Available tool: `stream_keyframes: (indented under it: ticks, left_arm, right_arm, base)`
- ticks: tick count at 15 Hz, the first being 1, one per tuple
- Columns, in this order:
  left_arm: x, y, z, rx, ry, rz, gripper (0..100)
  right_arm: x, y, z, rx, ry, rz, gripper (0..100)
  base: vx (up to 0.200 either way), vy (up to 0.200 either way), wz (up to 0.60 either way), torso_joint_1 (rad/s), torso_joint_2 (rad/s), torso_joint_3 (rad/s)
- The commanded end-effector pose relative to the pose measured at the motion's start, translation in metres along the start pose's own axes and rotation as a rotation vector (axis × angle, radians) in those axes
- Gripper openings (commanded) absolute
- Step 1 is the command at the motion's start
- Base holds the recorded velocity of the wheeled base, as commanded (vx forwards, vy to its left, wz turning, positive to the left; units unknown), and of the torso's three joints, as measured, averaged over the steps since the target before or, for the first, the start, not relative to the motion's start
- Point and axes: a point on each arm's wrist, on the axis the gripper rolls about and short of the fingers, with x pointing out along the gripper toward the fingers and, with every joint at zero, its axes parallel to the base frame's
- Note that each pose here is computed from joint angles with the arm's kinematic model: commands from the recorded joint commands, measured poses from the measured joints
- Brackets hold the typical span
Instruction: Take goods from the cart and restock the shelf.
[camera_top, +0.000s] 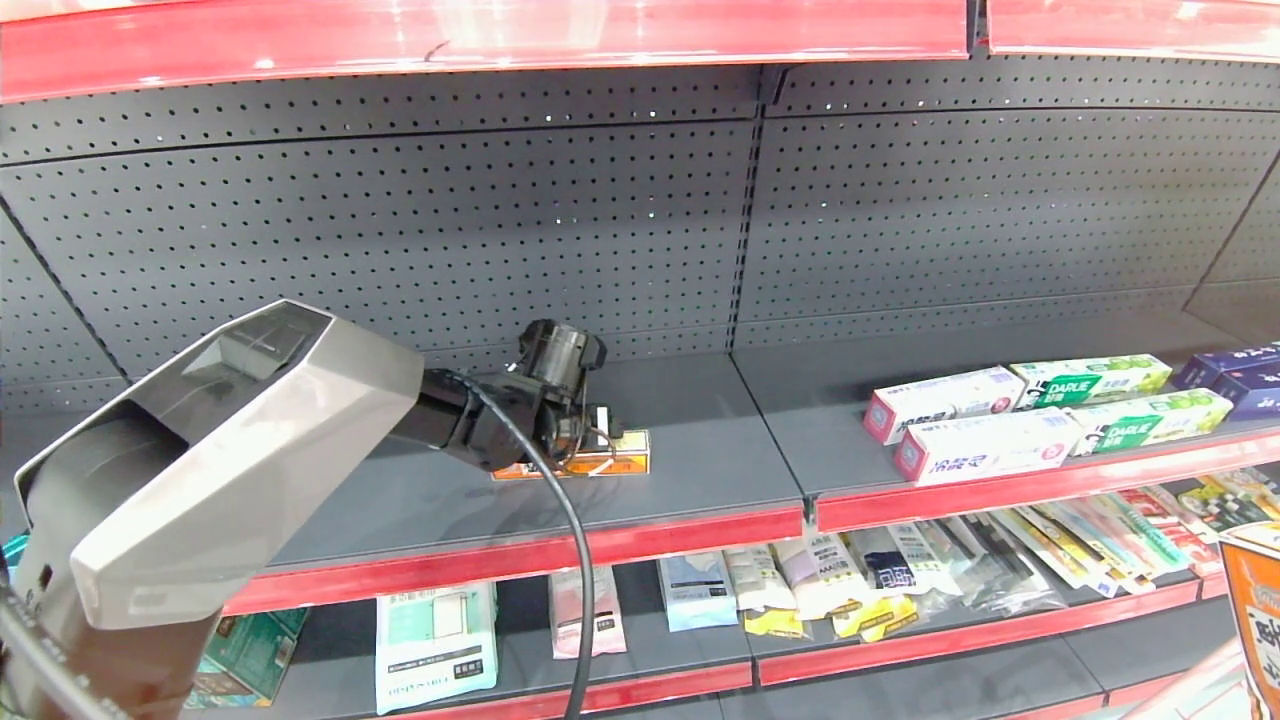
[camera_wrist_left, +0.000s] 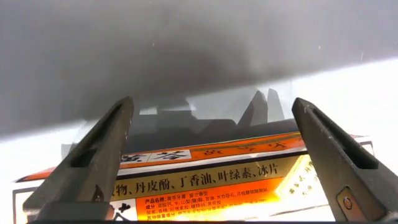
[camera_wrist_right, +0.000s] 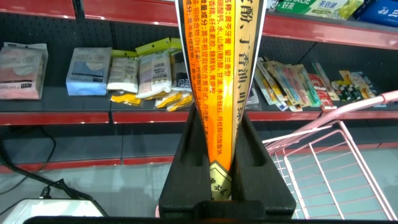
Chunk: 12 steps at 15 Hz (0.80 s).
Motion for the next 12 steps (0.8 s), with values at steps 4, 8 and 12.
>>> stream_keyframes:
  ticks: [4, 8, 12]
  left_arm:
    - [-0.017, 0.009, -0.007, 0.008, 0.039, -0.009, 100]
    - [-0.022, 0.016, -0.013, 0.007, 0.059, 0.005, 100]
    - [-0.024, 0.02, -0.014, 0.004, 0.066, 0.011, 100]
  right_arm:
    - [0.0, 0.0, 0.0, 0.0, -0.003, 0.0, 0]
    - [0.0, 0.0, 0.0, 0.0, 0.0, 0.001, 0]
    - [0.0, 0.0, 0.0, -0.001, 0.003, 0.001, 0]
  base:
    - [0.0, 0.0, 0.0, 0.0, 0.0, 0.0]
    - [0.0, 0.0, 0.0, 0.0, 0.0, 0.0]
    - [0.0, 0.0, 0.0, 0.0, 0.0, 0.0]
